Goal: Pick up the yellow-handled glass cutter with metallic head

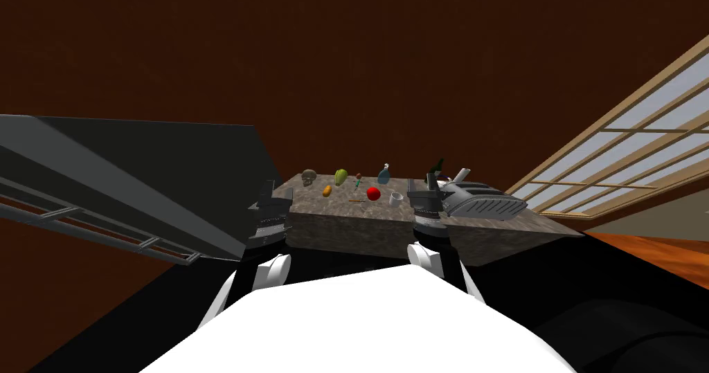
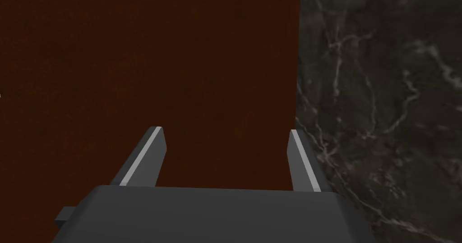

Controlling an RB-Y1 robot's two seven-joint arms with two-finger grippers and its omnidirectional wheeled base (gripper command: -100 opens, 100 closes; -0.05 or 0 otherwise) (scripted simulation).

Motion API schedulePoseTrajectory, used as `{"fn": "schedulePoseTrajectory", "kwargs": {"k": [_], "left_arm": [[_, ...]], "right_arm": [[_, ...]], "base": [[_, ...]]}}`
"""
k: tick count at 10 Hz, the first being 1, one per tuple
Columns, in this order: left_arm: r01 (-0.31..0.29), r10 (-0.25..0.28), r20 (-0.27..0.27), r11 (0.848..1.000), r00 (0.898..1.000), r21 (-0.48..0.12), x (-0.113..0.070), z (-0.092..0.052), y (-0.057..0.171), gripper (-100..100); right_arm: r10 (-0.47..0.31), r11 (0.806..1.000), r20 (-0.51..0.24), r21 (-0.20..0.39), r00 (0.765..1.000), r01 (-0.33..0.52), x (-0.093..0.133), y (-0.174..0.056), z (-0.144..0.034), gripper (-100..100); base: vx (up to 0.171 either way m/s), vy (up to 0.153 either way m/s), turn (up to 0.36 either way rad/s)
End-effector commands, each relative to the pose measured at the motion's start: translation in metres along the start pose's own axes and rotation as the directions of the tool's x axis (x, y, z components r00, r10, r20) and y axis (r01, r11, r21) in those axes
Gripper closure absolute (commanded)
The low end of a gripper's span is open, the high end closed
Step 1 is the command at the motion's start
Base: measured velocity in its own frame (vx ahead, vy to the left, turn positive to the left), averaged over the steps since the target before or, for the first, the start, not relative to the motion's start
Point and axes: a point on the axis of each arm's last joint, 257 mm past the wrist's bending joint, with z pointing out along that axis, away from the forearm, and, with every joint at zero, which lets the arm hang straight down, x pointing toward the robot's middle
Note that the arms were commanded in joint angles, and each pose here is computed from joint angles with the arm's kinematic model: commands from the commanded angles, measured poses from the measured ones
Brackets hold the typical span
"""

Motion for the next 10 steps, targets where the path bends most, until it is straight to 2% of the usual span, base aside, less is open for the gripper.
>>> {"fn": "schedulePoseTrajectory", "kwargs": {"k": [1,5,9,10], "left_arm": [[0.000,0.000,0.000,1.000,1.000,0.000,0.000,0.000,0.000,0],[0.000,0.000,0.000,1.000,1.000,0.000,0.000,0.000,0.000,0],[0.000,0.000,0.000,1.000,1.000,0.000,0.000,0.000,0.000,0],[0.000,0.000,0.000,1.000,1.000,0.000,0.000,0.000,0.000,0]], "right_arm": [[-0.001,1.000,-0.048,-0.018,0.999,0.000,0.008,0.005,0.005,-100],[-0.008,0.998,-0.168,-0.068,0.986,-0.004,0.029,0.015,0.018,-100],[-0.049,0.993,-0.320,-0.121,0.946,0.010,0.056,0.020,0.026,-100],[-0.053,0.993,-0.331,-0.121,0.942,0.014,0.057,0.020,0.026,-100]], "base": [[-0.007,-0.030,0.066],[-0.015,-0.065,0.104],[-0.027,-0.061,0.163],[-0.021,-0.052,0.048]]}}
